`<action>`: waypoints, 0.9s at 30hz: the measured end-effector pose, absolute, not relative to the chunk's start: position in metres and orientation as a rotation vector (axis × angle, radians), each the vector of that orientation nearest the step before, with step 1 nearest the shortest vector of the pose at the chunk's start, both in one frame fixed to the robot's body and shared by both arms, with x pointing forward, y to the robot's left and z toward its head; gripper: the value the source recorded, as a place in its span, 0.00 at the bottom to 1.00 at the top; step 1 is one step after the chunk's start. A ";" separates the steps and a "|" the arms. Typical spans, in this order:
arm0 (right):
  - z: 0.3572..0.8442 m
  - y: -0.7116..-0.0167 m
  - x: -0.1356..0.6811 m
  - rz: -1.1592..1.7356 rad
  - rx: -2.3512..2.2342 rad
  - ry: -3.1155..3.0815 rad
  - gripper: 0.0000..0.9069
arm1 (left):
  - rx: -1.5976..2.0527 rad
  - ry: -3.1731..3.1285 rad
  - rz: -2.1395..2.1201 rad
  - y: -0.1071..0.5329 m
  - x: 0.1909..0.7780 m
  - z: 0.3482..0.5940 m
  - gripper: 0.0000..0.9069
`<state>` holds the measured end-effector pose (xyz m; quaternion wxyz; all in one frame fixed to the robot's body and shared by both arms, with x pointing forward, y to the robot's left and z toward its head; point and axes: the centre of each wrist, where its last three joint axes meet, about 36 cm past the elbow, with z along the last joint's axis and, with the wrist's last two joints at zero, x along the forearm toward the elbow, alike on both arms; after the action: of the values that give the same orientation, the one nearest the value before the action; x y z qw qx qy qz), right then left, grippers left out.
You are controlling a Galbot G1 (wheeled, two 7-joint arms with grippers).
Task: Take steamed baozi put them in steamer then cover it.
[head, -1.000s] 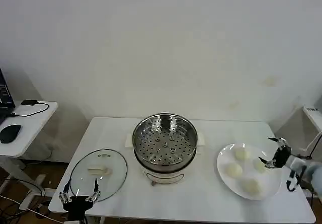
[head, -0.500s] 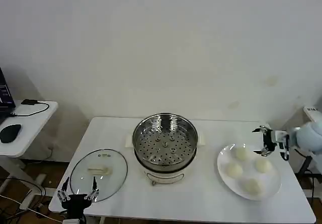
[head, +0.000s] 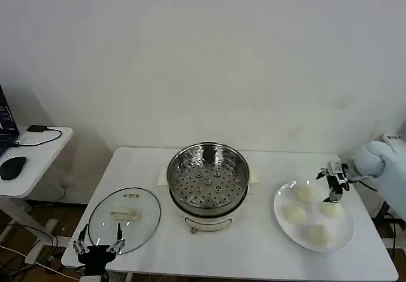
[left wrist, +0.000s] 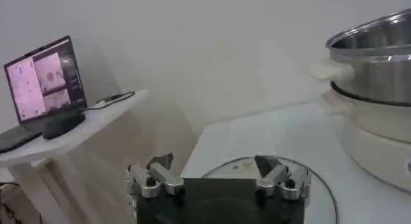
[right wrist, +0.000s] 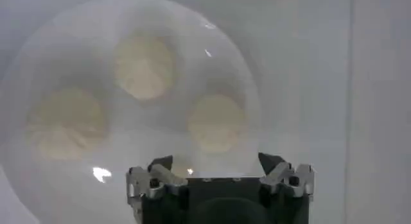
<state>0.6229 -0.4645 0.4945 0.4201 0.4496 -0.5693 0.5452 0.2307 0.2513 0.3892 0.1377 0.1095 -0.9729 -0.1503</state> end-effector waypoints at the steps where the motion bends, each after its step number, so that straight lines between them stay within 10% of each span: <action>1: 0.492 -0.462 0.625 1.365 1.130 -1.421 1.00 | 0.317 -2.815 -0.434 0.251 0.230 0.390 1.00; 17: 0.464 -0.437 0.641 1.375 1.160 -1.344 1.00 | 0.327 -2.818 -0.436 0.251 0.229 0.390 1.00; 27: 0.457 -0.432 0.643 1.386 1.154 -1.352 0.82 | 0.322 -2.822 -0.434 0.250 0.229 0.389 1.00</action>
<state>0.6432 -0.4320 0.4566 0.4292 0.4624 -0.5418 0.5553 0.2287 0.2501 0.3895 0.1336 0.1111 -0.9733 -0.1497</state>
